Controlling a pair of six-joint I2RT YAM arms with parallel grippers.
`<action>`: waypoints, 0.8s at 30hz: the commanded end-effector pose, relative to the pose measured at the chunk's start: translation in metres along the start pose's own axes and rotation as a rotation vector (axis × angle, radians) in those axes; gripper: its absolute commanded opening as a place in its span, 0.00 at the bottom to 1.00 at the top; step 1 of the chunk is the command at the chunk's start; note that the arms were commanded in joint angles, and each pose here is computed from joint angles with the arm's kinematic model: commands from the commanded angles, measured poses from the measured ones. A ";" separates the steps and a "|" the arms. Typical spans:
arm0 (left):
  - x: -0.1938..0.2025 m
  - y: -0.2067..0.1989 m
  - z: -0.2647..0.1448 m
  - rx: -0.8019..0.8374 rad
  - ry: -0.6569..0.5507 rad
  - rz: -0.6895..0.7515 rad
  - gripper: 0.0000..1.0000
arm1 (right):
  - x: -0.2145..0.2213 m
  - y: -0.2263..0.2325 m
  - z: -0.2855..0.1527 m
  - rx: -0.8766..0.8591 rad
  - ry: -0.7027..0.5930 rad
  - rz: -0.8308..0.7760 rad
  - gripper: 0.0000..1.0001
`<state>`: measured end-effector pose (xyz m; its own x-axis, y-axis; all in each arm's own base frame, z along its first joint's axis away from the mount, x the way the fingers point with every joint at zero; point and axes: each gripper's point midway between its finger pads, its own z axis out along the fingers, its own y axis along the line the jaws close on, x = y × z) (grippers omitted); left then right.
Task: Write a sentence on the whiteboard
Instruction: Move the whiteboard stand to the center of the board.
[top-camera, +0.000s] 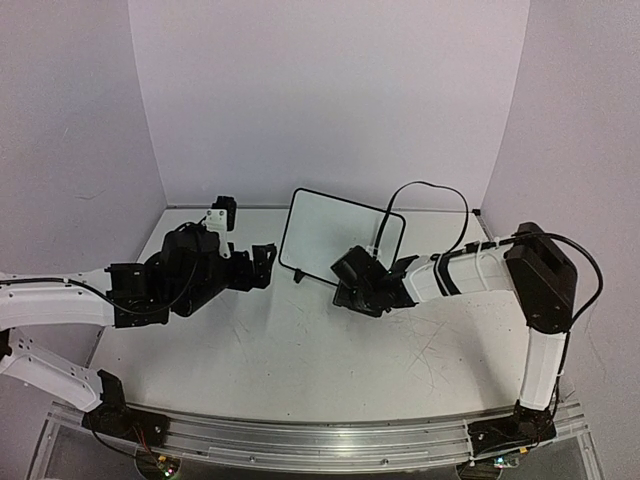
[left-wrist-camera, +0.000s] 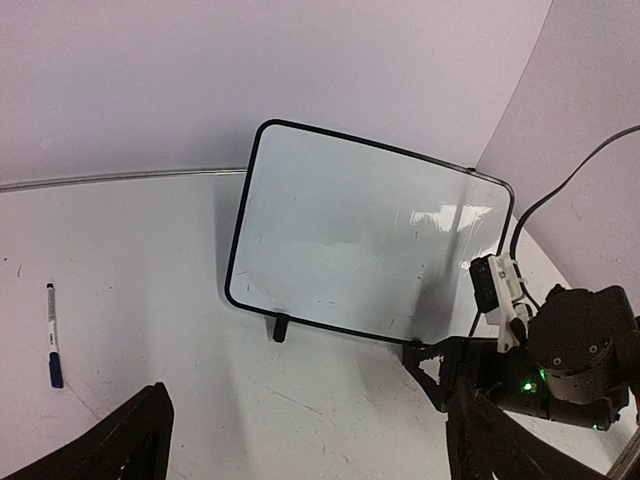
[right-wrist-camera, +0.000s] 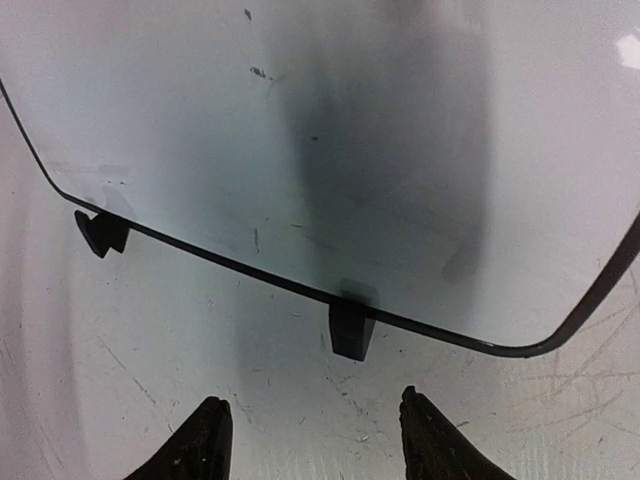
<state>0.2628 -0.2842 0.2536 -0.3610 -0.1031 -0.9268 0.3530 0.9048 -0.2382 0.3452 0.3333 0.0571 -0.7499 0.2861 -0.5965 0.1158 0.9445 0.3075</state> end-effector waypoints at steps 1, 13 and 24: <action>-0.008 0.012 -0.009 -0.035 -0.025 0.029 0.96 | -0.012 0.005 0.010 0.039 -0.063 0.039 0.58; -0.021 0.028 -0.030 -0.048 -0.077 0.007 0.98 | -0.011 -0.005 0.035 0.139 -0.112 0.006 0.42; -0.025 0.032 -0.035 -0.057 -0.085 0.003 0.98 | -0.013 -0.015 0.049 0.188 -0.118 -0.073 0.27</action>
<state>0.2524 -0.2476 0.2750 -0.3000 -0.1269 -0.9454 0.3256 0.9180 -0.2266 0.3749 0.3282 0.0166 -0.7024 0.2689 -0.6590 0.2013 0.9632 0.1784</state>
